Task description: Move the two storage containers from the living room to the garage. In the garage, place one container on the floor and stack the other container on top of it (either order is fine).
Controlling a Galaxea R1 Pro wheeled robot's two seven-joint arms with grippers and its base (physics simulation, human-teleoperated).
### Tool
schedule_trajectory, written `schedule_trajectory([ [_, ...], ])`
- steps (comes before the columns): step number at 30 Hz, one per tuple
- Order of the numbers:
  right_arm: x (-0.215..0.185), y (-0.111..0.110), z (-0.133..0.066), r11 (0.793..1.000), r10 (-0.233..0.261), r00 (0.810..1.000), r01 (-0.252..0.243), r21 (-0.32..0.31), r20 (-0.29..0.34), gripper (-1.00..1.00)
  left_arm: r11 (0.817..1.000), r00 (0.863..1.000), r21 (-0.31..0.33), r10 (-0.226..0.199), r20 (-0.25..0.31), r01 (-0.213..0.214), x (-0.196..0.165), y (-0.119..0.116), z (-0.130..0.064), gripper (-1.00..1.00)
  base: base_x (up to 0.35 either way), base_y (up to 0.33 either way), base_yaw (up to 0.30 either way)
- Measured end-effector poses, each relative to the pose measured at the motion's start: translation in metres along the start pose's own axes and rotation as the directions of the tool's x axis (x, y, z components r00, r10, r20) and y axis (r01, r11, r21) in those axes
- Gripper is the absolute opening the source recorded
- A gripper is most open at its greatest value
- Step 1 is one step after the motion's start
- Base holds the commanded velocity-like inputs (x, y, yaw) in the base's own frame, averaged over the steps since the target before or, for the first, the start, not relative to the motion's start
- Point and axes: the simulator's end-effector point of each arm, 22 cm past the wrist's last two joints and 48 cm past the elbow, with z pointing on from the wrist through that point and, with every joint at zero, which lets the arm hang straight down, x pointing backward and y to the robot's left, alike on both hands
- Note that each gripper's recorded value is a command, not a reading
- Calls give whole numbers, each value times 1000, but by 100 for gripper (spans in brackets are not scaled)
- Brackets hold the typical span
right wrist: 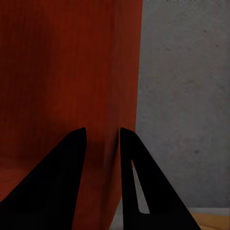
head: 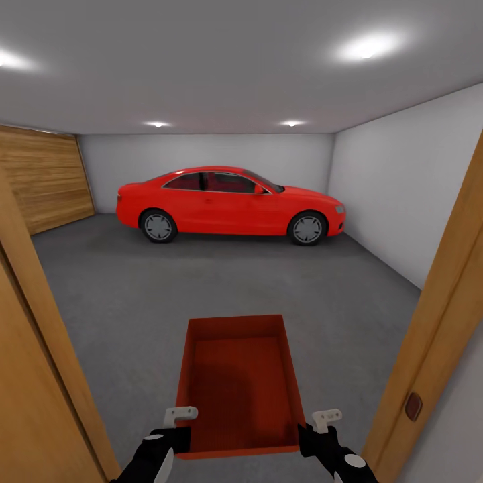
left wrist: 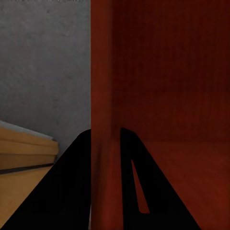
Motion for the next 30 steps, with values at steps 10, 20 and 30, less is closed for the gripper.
schedule_trajectory([
  [10,0,0,0,1000,0,1000,0,0,0,-100,1000,1000,0,0,0,0,0,0,0,-100,21,1,0],
  [20,0,0,0,1000,0,1000,0,0,0,-100,1000,1000,0,0,0,0,0,0,0,-100,200,34,0],
  [30,0,0,0,1000,0,1000,0,0,0,-100,1000,1000,0,0,0,0,0,0,0,-100,9,1,0],
])
